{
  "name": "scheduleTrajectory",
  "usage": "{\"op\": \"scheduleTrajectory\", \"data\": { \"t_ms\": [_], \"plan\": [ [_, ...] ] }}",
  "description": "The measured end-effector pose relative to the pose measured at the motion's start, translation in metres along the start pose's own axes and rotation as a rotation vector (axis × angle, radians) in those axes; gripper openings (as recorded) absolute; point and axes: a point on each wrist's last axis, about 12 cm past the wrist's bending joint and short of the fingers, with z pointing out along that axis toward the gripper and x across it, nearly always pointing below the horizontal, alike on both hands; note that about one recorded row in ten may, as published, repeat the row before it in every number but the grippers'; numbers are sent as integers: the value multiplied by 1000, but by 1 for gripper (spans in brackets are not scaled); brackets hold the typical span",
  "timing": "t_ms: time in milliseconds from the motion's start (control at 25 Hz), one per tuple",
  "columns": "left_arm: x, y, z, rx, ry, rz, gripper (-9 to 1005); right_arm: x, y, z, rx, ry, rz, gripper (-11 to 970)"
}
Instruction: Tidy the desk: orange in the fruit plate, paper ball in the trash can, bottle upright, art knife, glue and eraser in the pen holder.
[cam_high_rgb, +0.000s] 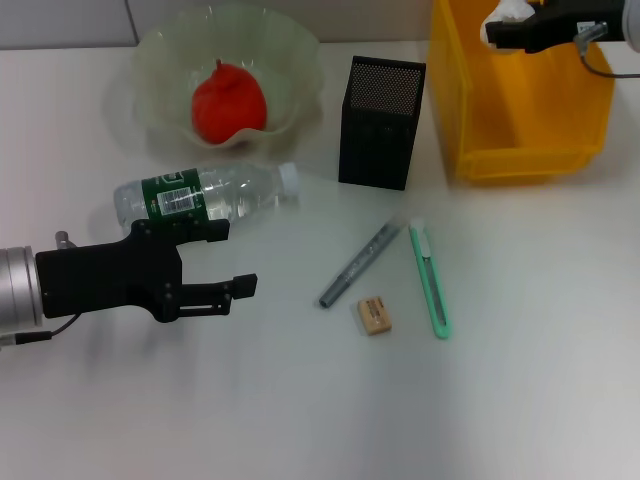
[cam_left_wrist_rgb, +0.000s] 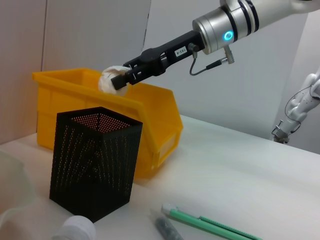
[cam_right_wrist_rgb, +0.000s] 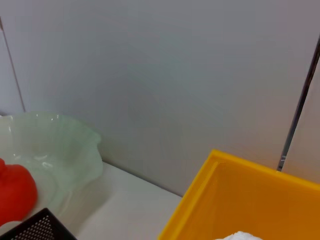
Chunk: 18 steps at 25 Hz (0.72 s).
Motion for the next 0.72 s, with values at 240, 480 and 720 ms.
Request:
{"op": "scheduleTrajectory", "data": {
  "t_ms": [240,480,720],
  "plan": [
    [0,0,0,0,0,-1,842,1,1,3,4,2,-3,540],
    [0,0,1,2,-1,1,842,1,1,3,6,2,-4,541],
    [-1,0,2,3,-2,3,842,2,0,4,8,4,-1,557]
  ]
}}
